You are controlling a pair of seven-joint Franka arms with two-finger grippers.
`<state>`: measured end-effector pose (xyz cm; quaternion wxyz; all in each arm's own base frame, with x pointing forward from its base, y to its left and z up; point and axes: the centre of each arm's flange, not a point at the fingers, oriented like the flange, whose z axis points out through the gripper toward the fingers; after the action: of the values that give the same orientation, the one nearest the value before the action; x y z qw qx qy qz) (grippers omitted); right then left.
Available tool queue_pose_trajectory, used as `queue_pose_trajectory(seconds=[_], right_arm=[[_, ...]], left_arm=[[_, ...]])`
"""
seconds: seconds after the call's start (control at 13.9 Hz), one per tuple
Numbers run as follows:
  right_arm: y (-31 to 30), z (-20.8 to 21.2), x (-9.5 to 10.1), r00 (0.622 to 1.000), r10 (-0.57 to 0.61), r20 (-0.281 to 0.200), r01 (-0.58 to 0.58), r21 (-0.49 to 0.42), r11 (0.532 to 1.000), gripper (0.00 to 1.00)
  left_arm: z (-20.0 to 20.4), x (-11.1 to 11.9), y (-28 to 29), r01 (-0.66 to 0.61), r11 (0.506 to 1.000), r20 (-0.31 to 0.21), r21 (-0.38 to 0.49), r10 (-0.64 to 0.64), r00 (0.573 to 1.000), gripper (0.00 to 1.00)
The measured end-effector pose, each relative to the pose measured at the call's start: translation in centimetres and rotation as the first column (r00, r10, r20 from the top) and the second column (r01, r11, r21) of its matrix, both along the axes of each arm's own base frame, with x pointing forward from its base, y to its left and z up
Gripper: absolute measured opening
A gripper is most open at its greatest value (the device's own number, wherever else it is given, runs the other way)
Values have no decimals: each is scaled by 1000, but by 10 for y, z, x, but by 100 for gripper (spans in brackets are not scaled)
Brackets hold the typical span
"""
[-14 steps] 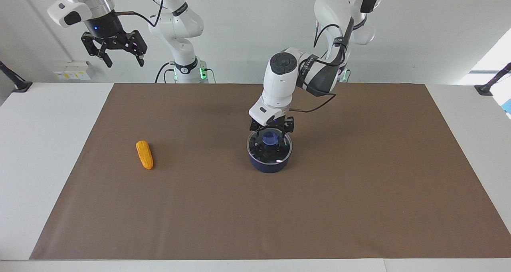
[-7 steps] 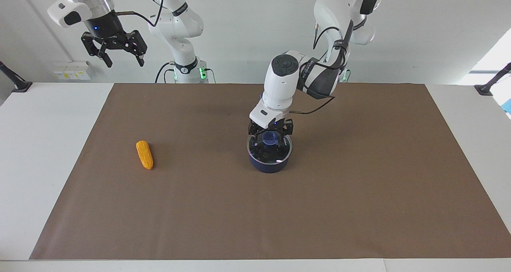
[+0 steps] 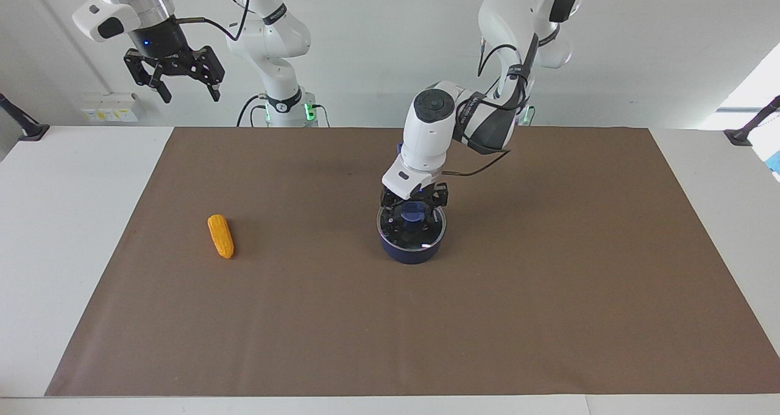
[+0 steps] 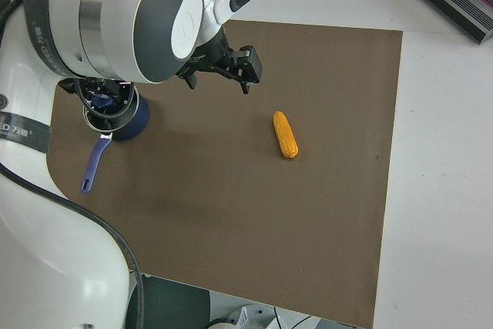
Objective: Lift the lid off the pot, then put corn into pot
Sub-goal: 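Lower the left gripper onto the blue lid knob and close it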
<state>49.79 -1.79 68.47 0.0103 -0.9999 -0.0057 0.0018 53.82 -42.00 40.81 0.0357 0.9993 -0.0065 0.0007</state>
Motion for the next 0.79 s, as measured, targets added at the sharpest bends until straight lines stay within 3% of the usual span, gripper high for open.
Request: queue_pose_trajectory(seconds=[0.07, 0.14, 0.29, 0.79], right_arm=[[0, 0, 0, 1000, 0, 0, 0, 0, 1000, 100], [0, 0, 0, 1000, 0, 0, 0, 0, 1000, 100], [0, 0, 0, 1000, 0, 0, 0, 0, 1000, 100], [-1, 0, 0, 1000, -1, 0, 1, 0, 1000, 100]], left_arm=[[0, 0, 0, -1, 1000, 0, 0, 1, 1000, 92], [0, 0, 0, -2, 1000, 0, 1, 2, 1000, 86], [0, 1, 2, -3, 1000, -1, 2, 3, 1000, 61], [2, 1, 2, -3, 1000, -8, 7, 3, 1000, 61]])
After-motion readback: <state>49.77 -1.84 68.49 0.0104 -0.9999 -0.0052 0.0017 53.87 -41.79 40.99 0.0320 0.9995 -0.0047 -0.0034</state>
